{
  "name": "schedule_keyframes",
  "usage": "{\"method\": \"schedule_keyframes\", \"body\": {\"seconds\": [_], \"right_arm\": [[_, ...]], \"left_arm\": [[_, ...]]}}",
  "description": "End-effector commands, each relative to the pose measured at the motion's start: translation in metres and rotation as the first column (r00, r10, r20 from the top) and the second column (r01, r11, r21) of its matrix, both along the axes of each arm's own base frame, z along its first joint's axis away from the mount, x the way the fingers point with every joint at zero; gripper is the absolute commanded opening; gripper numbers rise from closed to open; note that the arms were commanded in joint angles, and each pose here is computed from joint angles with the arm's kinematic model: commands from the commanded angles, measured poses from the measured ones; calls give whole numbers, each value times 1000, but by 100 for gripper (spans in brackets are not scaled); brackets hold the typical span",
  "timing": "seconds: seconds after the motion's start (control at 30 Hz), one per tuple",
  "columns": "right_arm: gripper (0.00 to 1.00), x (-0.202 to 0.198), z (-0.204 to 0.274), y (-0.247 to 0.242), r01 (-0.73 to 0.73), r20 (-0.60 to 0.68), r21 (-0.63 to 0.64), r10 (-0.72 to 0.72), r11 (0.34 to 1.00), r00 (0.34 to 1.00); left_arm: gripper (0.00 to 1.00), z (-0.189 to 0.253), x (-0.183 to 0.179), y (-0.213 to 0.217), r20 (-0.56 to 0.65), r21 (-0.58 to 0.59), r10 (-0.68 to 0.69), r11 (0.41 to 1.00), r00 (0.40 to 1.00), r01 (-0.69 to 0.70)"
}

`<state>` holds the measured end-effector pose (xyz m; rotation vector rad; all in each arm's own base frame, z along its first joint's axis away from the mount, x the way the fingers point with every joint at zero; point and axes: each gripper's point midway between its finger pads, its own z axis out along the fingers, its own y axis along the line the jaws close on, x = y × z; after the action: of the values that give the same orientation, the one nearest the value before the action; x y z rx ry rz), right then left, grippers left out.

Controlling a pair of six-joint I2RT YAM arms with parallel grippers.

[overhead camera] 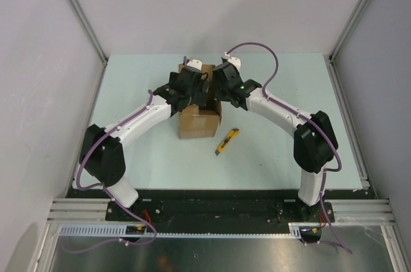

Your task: Unpack the express box

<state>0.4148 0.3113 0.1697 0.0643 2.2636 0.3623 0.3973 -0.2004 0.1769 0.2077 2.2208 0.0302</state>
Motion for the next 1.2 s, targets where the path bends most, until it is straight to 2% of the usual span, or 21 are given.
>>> {"method": "schedule_keyframes", "body": {"seconds": [0.0,0.2,0.4,0.87,1.03,1.17], "right_arm": [[0,-12,14,19,-54,-20,110,57,992,998],[0,-10,13,19,-53,-24,105,55,993,998],[0,-8,12,11,-42,-20,79,44,996,999],[0,-2,10,1,-33,-7,36,33,999,999],[0,-2,9,2,-40,-10,42,40,998,999],[0,-2,11,1,-43,-6,46,43,998,999]], "left_arm": [[100,12,5,-14,28,16,-48,999,998,48],[95,9,7,-5,37,49,-1,999,999,0],[91,28,10,14,97,123,41,991,994,-52],[80,84,0,40,201,3,122,992,972,-126],[72,87,-4,54,194,-42,153,988,969,-148],[71,79,-10,65,169,-66,163,986,972,-154]]}}
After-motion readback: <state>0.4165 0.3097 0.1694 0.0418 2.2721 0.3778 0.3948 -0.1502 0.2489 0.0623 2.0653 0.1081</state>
